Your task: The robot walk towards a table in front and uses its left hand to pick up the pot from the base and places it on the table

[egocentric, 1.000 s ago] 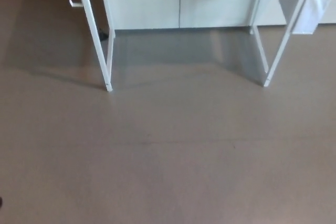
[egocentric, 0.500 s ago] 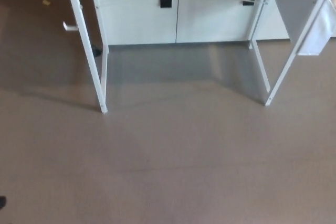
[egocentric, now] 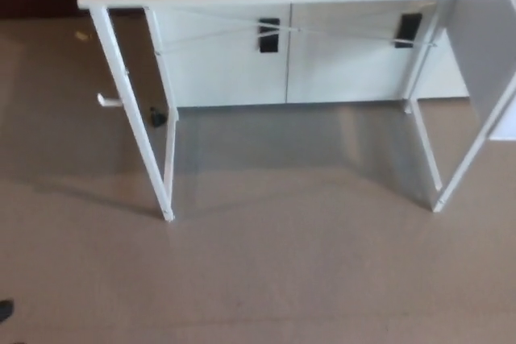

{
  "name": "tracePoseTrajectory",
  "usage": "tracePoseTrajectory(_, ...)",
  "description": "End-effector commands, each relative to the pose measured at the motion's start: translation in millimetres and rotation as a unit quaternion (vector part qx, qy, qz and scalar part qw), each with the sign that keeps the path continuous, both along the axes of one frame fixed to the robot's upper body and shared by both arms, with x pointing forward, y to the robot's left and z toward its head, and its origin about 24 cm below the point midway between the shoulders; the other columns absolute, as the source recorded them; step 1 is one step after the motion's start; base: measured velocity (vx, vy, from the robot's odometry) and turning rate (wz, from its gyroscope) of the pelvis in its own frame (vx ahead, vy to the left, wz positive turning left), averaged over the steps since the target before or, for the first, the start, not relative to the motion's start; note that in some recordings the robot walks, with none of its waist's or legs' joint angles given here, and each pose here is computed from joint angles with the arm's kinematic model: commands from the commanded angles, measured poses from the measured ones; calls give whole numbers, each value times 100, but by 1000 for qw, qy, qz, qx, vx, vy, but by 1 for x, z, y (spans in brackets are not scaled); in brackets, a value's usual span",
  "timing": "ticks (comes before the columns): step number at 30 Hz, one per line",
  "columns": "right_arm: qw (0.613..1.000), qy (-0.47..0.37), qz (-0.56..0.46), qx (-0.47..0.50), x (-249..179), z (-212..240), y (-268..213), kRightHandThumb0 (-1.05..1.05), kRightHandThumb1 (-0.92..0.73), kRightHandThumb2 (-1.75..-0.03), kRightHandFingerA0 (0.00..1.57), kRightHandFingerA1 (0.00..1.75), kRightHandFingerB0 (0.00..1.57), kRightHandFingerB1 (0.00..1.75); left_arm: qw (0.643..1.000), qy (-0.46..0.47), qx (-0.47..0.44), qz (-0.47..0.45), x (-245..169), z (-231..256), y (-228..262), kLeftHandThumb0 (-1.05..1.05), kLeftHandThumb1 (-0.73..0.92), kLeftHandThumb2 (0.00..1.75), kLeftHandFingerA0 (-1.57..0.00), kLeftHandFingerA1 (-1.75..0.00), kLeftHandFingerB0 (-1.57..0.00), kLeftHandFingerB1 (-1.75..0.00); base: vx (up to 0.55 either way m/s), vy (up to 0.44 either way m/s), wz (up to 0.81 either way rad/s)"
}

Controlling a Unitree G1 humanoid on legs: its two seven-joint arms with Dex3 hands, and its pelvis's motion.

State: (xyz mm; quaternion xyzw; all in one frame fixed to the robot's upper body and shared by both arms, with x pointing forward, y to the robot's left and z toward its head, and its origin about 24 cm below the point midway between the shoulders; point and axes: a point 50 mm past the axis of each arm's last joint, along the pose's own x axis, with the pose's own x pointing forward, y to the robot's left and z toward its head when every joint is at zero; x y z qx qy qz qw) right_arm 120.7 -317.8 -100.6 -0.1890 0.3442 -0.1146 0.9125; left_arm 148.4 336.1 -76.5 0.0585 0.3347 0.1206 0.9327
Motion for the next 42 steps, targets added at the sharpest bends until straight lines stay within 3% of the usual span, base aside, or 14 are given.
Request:
tracePoseTrajectory(1,1000,-5,-11,-1,-6,1,-6,-39,-54,-57,48,40,31,35,1000,14,11,3,-6,-1,4,-1,39,86,-35,-58,-24,-52,359,-59,4)
tracePoseTrajectory(10,1000,-5,-14,1,-6,1,-6,-40,-54,-57,48,40,31,35,1000,15,11,2,-6,-1,5,-3,39,86,-34,-58,-24,-52,216,55,-11)
tracePoseTrajectory(11,1000,-5,-12,-2,-5,2,-6,-40,-54,-57,48,40,31,35,1000,13,10,4,-4,0,5,-4,58,56,-45,-43,-36,-36,293,221,0)
tracePoseTrajectory(17,1000,-8,-16,2,-5,2,-6,-39,-54,-57,48,40,30,35,1000,14,18,-3,-2,1,5,-6,58,57,-45,-42,-36,-36,277,163,-3)
tracePoseTrajectory(18,1000,-4,-16,2,-7,1,-6,-39,-55,-57,47,39,31,34,1000,14,17,-5,-4,1,6,-3,39,86,-36,-59,-24,-52,201,71,12)
tracePoseTrajectory(21,1000,6,-15,-2,-13,-1,-6,-39,-54,-57,50,39,32,35,1000,21,12,-6,-11,-2,5,-4,39,86,-36,-59,-25,-52,191,6,8)
tracePoseTrajectory(22,1000,7,-16,-2,-14,-1,-6,-39,-54,-57,50,39,33,35,1000,23,12,-5,-11,-2,5,-7,58,56,-45,-42,-36,-36,236,-48,6)
tracePoseTrajectory(30,1000,19,-8,-13,-30,-4,-6,-40,-54,-57,54,41,34,37,999,41,14,-12,-28,-8,4,-6,59,56,-47,-46,-36,-38,251,-141,14)
tracePoseTrajectory(31,999,30,-7,-12,-34,-4,-6,-41,-55,-57,54,39,32,34,999,47,15,-17,-34,-9,5,-6,39,85,-36,-59,-27,-53,280,-170,-5)
tracePoseTrajectory(38,999,32,-15,-3,-41,-5,-3,-40,-54,-57,52,38,34,34,998,56,15,-29,-42,-11,6,-7,39,85,-36,-59,-28,-54,83,-44,-7)
tracePoseTrajectory(39,999,30,-15,-3,-42,-4,-3,-40,-54,-57,53,38,34,34,998,57,14,-29,-43,-11,6,-12,58,58,-45,-45,-38,-39,73,109,-6)
tracePoseTrajectory(42,999,39,-9,-7,-43,-5,-3,-41,-55,-57,52,38,33,34,997,55,25,-41,-43,-10,6,-13,57,57,-47,-46,-39,-40,137,193,20)
